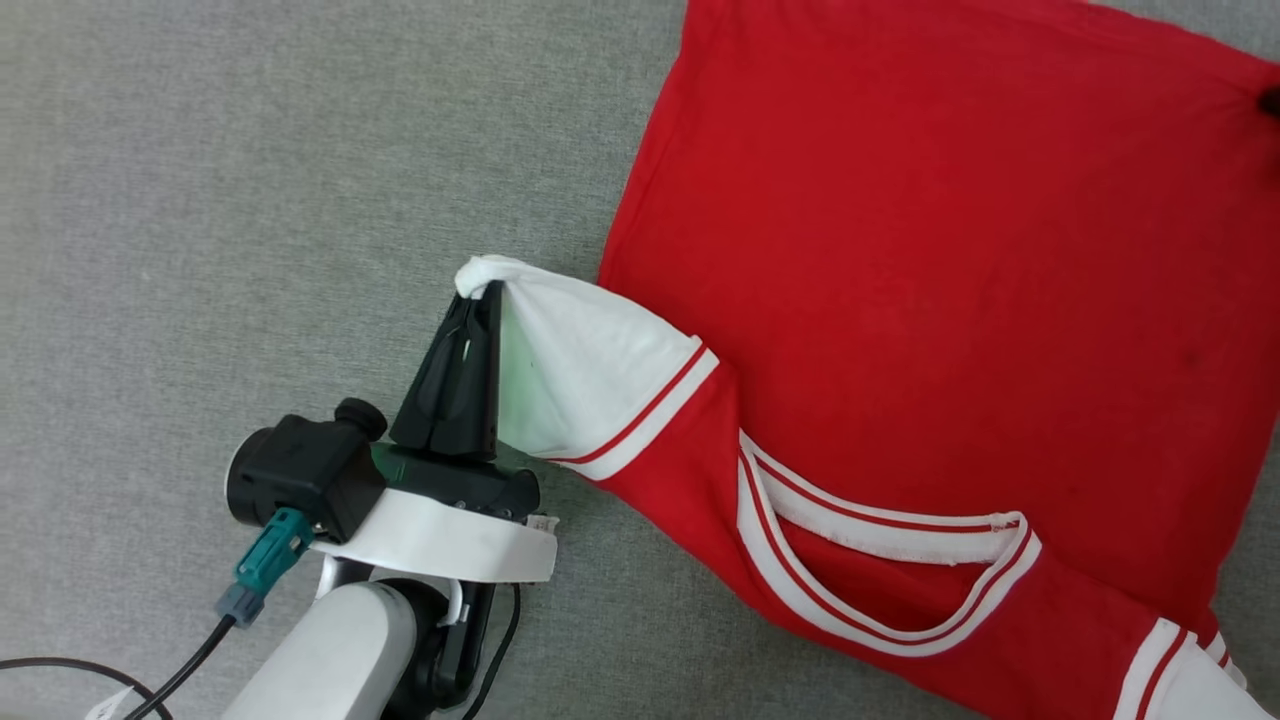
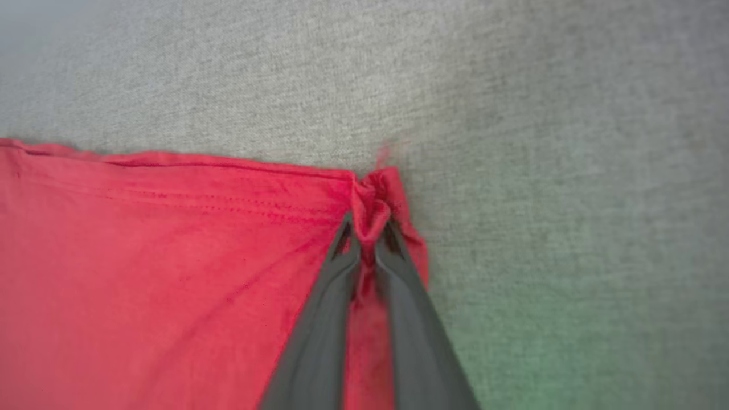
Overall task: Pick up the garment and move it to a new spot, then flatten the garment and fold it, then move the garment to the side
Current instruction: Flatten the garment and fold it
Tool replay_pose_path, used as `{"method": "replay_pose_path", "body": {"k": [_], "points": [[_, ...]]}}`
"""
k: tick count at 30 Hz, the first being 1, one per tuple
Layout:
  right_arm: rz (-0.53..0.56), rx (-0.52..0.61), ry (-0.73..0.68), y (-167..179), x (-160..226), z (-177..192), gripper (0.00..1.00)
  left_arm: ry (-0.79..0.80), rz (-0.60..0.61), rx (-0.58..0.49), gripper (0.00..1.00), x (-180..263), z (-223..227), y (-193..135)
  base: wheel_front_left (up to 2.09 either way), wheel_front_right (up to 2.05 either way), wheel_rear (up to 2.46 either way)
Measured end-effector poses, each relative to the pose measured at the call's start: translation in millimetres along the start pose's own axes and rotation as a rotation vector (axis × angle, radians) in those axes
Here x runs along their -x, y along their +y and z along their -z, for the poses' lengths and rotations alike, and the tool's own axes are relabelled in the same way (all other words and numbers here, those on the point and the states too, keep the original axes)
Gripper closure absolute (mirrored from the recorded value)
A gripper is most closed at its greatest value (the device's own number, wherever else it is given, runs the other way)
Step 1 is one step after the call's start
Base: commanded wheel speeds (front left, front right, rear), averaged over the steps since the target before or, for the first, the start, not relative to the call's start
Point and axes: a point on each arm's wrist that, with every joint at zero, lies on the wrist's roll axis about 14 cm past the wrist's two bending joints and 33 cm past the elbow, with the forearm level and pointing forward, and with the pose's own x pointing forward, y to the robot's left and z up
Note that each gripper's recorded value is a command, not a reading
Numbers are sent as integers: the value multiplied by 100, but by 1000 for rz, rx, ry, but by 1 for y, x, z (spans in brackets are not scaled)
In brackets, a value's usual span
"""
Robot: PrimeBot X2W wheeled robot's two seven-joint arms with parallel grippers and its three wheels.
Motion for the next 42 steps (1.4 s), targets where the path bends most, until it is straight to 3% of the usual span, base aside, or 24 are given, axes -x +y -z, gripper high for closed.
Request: {"method": "replay_pose_path", "body": {"k": [6, 11, 16, 21, 25, 32, 33, 34, 37, 42], "points": [[44, 89, -96, -2, 23, -12, 100, -6, -14, -1, 100, 7, -6, 3, 0, 0, 0], [85, 226, -259, -5, 75, -37, 100, 14, -45, -3, 100, 26, -6, 11, 0, 0, 0], [110, 327, -308, -22, 124, -13, 100, 32, -117, 12, 100, 51, -7, 27, 0, 0, 0], [153, 330, -253, -65, 166, 51, 100, 25, -144, 12, 100, 71, -15, 30, 0, 0, 0], [192, 267, -101, -106, 182, 142, 100, 29, -119, 10, 100, 78, -18, 21, 0, 0, 0], [145, 49, 101, -122, 197, 293, 100, 61, -95, -2, 100, 89, -13, 13, 0, 0, 0], [131, 15, 89, -120, 199, 302, 63, 62, -88, -4, 100, 90, -13, 10, 0, 0, 0], [121, -8, 63, -117, 201, 306, 0, 61, -81, -8, 100, 90, -14, 8, 0, 0, 0], [106, -47, -94, -114, 208, 292, 0, 60, -72, -11, 100, 92, -15, 5, 0, 0, 0], [106, -24, -472, -110, 228, 228, 0, 75, -50, -19, 100, 93, -13, 0, 0, 0, 0]]}}
